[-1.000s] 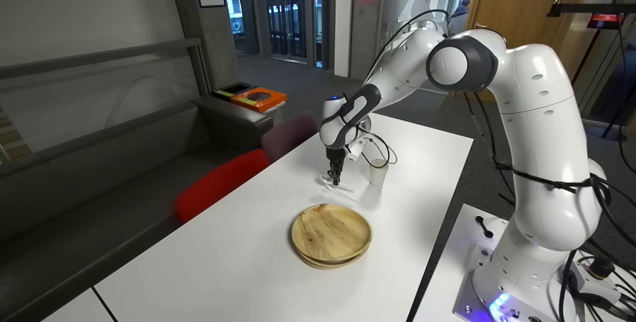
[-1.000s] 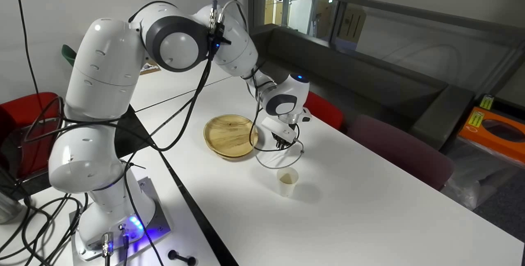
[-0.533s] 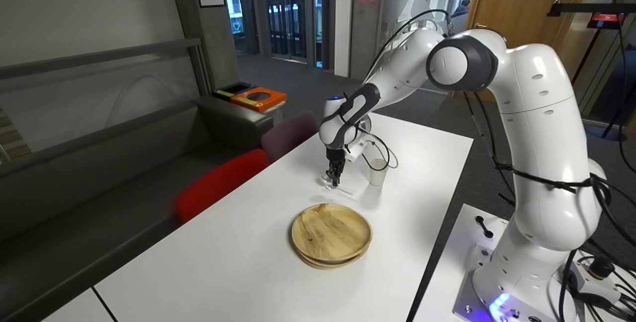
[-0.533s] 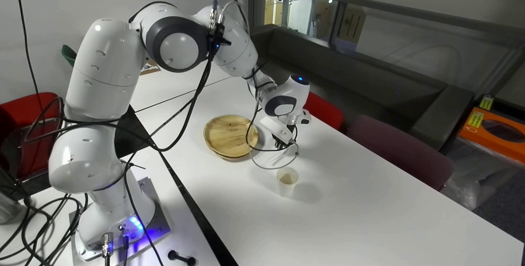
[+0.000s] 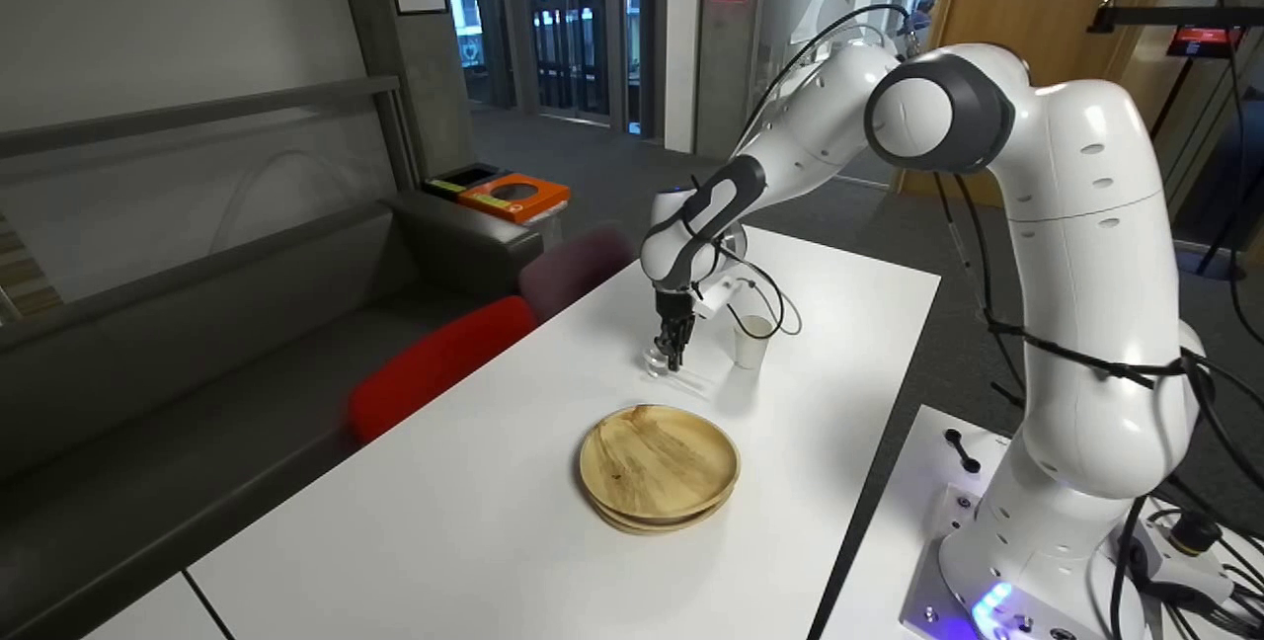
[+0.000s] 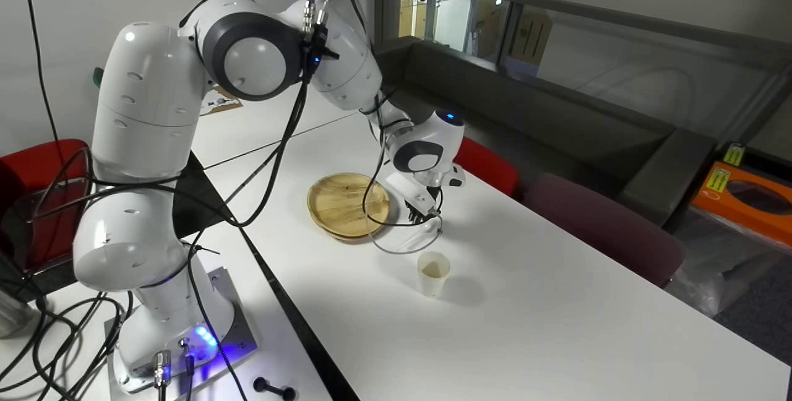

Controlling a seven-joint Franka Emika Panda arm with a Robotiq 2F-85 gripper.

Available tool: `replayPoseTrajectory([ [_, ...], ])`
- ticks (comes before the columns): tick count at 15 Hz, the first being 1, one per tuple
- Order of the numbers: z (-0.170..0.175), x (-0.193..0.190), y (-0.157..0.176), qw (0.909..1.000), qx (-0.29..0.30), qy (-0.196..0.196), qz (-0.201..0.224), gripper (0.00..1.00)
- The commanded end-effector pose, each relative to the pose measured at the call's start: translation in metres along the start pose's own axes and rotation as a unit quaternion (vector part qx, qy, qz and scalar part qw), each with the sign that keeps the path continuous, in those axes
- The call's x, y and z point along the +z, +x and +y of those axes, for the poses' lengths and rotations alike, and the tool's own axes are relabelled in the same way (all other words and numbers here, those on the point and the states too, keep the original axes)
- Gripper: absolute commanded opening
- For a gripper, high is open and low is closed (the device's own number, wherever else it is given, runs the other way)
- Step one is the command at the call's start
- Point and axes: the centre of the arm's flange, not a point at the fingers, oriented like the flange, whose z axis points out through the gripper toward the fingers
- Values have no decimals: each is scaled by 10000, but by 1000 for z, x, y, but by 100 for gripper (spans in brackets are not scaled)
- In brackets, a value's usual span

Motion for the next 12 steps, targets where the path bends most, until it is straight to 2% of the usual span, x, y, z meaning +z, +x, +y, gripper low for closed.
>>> replayPoseTrajectory([
  [1, 5, -22, -27, 9997, 161, 167, -29, 2],
  [8, 28, -11, -17, 9988, 489, 30, -19, 2],
  [12, 25, -1, -15, 9985, 540, 6, -110, 2],
])
